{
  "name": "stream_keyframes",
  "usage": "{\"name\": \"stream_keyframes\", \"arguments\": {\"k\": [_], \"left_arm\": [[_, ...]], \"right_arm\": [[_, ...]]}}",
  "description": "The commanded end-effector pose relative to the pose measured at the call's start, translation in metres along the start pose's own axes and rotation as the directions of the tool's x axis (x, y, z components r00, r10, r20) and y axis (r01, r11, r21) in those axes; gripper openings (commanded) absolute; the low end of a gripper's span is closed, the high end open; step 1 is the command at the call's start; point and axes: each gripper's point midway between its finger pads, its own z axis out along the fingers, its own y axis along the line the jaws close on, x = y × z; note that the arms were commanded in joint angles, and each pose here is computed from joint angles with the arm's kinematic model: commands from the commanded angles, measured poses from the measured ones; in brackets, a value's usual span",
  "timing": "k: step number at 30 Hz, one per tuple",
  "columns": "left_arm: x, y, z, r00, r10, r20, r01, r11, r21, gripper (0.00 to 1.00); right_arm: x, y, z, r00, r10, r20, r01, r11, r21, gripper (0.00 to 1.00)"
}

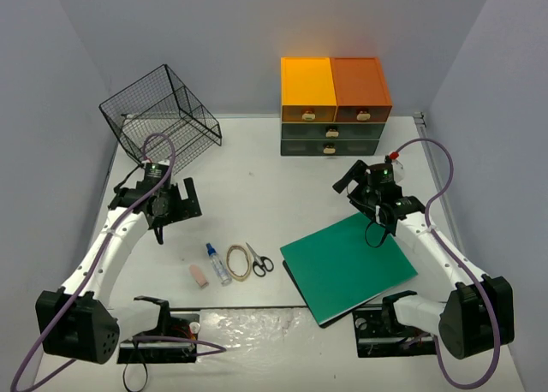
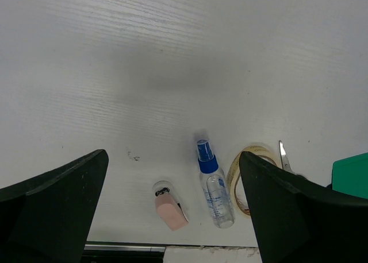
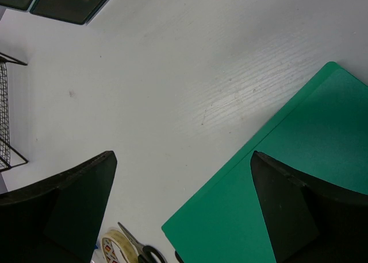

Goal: Organize the desk

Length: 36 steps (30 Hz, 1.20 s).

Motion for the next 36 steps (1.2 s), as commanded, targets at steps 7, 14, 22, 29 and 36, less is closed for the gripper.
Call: {"name": "stream_keyframes", "arguments": {"k": [7, 14, 22, 29, 36], "left_arm": [[-0.018, -0.013, 0.004, 0.999, 0.034, 0.029, -0.035, 0.999, 0.037, 0.97], [-0.018, -0.019, 0.009, 0.998, 0.057, 0.017, -0.058, 0.997, 0.057, 0.97], [-0.01, -0.024, 0.017, 0.998, 0.055, -0.018, -0.054, 0.997, 0.062, 0.97], [-0.011, -0.025, 0.017, 0.999, 0.053, -0.015, -0.051, 0.997, 0.064, 0.97], [-0.011, -0.026, 0.017, 0.998, 0.06, -0.017, -0.059, 0.996, 0.066, 0.97]], "right_arm": [[-0.01, 0.016, -0.004, 1.0, -0.015, 0.027, 0.016, 0.999, -0.032, 1.0], [0.005, -0.007, -0.005, 1.0, 0.008, 0.005, -0.008, 0.999, 0.038, 1.0], [0.06, 0.017, 0.009, 0.96, -0.222, -0.168, 0.225, 0.974, -0.004, 1.0], [0.074, 0.023, 0.009, 0.952, -0.265, -0.157, 0.272, 0.962, 0.028, 1.0], [0.078, 0.021, 0.008, 0.947, -0.275, -0.167, 0.283, 0.958, 0.032, 1.0]]}}
